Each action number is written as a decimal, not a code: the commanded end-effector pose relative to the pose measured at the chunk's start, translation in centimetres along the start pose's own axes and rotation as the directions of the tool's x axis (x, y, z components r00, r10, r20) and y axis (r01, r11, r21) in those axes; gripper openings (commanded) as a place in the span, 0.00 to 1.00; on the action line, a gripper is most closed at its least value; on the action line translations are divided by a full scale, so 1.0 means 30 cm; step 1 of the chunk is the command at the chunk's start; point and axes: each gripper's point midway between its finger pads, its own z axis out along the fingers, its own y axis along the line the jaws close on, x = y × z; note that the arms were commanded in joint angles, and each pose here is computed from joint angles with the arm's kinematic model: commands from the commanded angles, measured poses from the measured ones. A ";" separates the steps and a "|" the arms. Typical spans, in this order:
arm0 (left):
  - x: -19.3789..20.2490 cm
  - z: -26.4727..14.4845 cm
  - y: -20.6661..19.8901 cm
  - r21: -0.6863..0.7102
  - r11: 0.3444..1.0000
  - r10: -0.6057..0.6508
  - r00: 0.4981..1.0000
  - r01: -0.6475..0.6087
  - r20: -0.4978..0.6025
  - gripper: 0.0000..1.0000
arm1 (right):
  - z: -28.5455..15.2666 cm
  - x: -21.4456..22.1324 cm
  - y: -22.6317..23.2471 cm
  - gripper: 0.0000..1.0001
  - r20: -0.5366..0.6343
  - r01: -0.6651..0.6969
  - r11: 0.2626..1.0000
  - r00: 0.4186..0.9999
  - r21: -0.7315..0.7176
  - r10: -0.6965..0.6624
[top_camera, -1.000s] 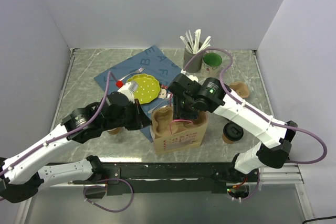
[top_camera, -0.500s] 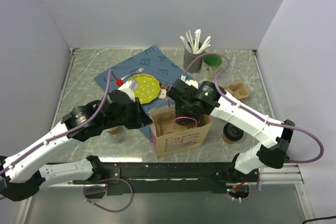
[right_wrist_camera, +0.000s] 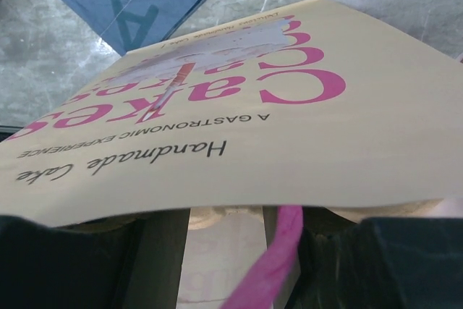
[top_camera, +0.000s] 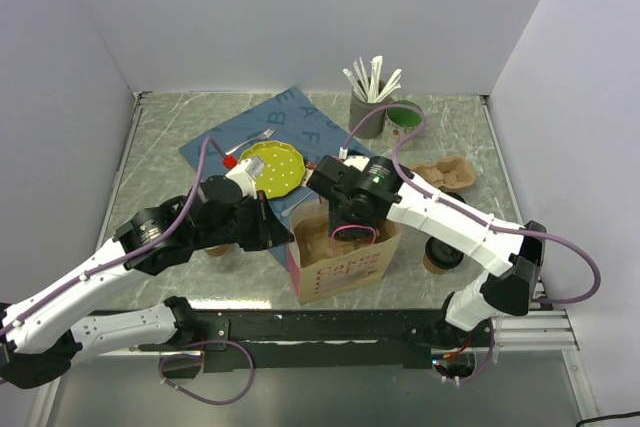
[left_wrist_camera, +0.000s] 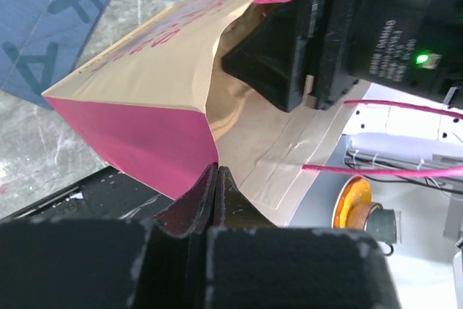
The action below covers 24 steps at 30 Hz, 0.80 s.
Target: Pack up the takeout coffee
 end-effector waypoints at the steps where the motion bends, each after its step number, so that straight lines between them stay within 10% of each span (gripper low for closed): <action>1: -0.002 -0.022 -0.060 0.091 0.996 0.009 1.000 -0.009 -0.004 0.01 | 0.011 0.069 -0.113 0.46 -0.037 0.034 0.987 0.999 0.160 -0.028; 11: 0.009 -0.036 -0.038 0.072 0.997 0.042 0.999 -0.041 -0.011 0.01 | 0.008 0.085 -0.098 0.70 -0.033 0.056 0.982 0.998 0.178 -0.051; 24: -0.013 -0.024 -0.005 0.023 0.993 0.112 0.994 -0.113 0.017 0.01 | -0.207 0.025 -0.043 0.72 0.034 0.046 0.998 0.998 -0.044 -0.044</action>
